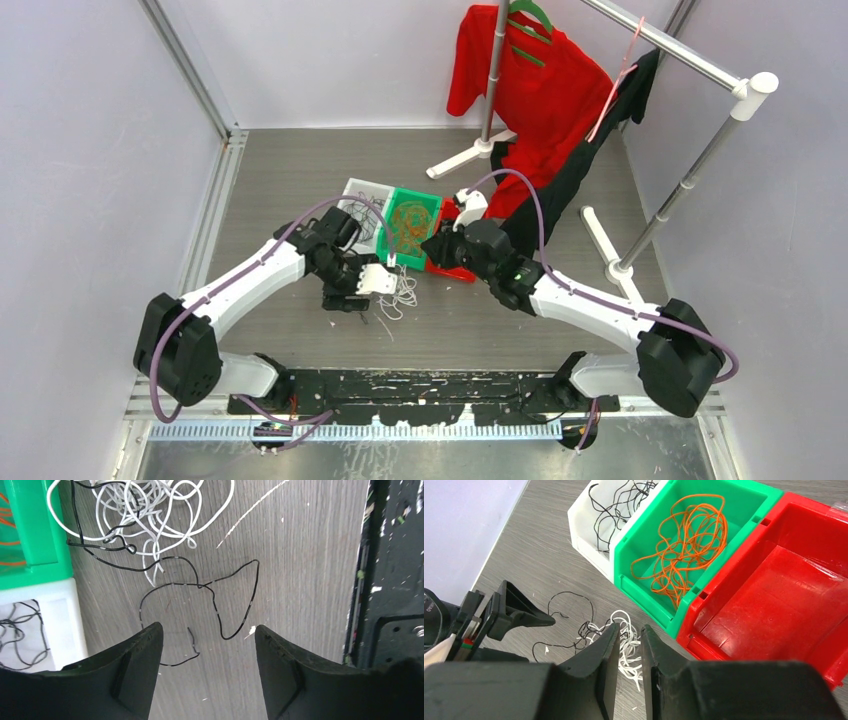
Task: Untangle the cables
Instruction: Untie the cable.
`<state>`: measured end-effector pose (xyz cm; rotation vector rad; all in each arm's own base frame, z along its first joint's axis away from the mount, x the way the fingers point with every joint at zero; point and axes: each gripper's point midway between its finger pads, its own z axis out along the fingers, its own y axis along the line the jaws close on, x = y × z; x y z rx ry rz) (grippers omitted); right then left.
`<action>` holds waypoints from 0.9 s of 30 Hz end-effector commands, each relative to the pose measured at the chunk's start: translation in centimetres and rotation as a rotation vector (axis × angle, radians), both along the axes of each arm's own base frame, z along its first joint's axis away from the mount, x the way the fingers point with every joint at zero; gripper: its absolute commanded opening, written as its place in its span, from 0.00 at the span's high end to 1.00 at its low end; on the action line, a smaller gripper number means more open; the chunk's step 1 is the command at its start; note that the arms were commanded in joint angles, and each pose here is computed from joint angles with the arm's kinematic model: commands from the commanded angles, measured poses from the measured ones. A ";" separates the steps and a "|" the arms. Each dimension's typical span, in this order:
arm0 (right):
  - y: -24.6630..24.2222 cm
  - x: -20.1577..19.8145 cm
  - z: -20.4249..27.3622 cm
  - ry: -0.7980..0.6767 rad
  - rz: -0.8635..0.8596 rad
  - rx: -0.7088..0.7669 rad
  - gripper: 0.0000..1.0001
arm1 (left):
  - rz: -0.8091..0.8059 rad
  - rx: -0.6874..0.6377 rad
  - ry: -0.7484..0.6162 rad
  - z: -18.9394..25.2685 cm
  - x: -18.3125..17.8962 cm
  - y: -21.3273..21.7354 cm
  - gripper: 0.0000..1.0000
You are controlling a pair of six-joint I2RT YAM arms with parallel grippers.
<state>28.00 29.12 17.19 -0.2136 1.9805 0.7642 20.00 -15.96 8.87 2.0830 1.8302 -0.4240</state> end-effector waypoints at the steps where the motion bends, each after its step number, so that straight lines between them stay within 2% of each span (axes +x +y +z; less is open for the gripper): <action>1: -0.1 0.1 2.5 -0.037 -0.019 0.045 0.73 | -0.174 0.035 -0.084 0.2 0.7 -0.2 0.32; 5: 0.1 0.7 3.0 -0.043 -0.036 0.043 0.76 | -0.232 0.072 -0.043 -0.8 -0.4 -0.2 0.37; 8: 0.4 1.0 3.7 -0.049 -0.039 0.050 0.78 | -0.239 0.085 -0.019 -1.6 -1.1 -0.4 0.47; 10: 0.5 1.2 4.0 -0.050 -0.043 0.049 0.79 | -0.229 0.089 -0.025 -1.9 -1.0 -0.4 0.61; 13: 0.7 1.2 4.5 -0.055 -0.036 0.050 0.80 | -0.185 0.091 -0.041 -0.9 -0.8 -0.3 0.92; 14: 0.8 1.2 4.7 -0.061 -0.024 0.049 0.80 | -0.166 0.091 -0.039 -0.1 -0.8 -0.2 0.98; 19: 2.3 1.3 5.9 -0.087 0.027 0.054 0.73 | -0.122 0.022 -0.026 6.9 -3.7 0.6 1.00; 27: 6.8 -1.4 8.4 -0.232 0.226 0.080 0.52 | -0.025 -0.126 -0.170 17.2 -5.2 1.2 1.00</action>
